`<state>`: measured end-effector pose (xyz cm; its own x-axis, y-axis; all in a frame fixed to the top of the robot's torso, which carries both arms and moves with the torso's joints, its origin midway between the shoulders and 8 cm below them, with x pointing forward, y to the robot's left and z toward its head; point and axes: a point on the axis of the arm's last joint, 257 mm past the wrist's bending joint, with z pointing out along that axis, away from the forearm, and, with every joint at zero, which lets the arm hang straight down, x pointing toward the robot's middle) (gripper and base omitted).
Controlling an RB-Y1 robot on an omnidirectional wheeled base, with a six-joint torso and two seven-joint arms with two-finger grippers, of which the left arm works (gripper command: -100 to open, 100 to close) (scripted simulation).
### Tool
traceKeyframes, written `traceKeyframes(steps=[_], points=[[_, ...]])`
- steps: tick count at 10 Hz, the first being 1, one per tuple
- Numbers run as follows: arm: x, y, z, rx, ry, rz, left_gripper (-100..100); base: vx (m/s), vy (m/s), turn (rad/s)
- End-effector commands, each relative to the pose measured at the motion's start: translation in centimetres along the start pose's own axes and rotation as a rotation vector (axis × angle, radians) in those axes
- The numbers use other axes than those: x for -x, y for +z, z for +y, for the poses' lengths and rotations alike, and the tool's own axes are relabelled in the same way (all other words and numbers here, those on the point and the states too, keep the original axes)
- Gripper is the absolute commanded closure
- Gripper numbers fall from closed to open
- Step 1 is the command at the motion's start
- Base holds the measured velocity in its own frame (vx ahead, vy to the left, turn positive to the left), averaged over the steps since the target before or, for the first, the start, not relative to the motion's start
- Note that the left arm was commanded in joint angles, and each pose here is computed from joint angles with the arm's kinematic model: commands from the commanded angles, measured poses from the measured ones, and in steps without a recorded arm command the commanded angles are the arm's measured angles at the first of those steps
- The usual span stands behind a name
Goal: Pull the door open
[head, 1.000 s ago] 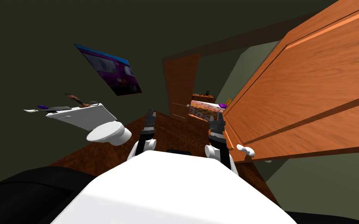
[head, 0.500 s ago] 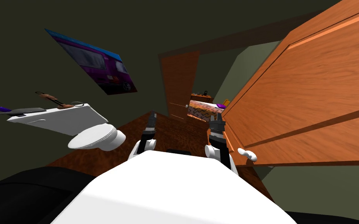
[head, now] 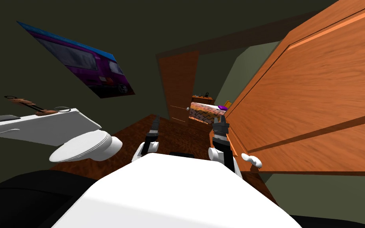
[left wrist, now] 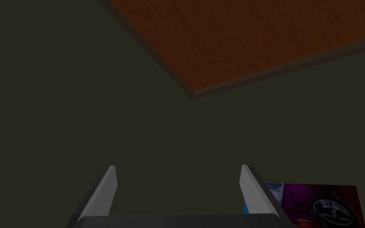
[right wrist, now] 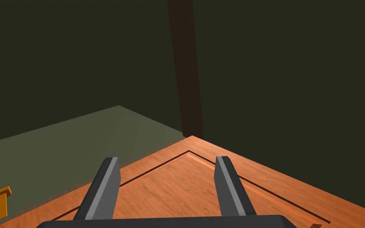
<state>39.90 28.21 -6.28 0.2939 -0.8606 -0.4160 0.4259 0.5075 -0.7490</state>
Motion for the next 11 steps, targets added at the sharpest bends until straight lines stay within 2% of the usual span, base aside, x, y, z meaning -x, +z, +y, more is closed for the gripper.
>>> traceKeyframes(steps=[1,11], points=[[-0.4,-0.41,1.0,0.011,0.04,0.012,-100,0.108,-0.033,-0.065],[-2.1,-2.05,7.2,0.081,0.265,0.083,-100,0.104,-0.027,-0.071]])
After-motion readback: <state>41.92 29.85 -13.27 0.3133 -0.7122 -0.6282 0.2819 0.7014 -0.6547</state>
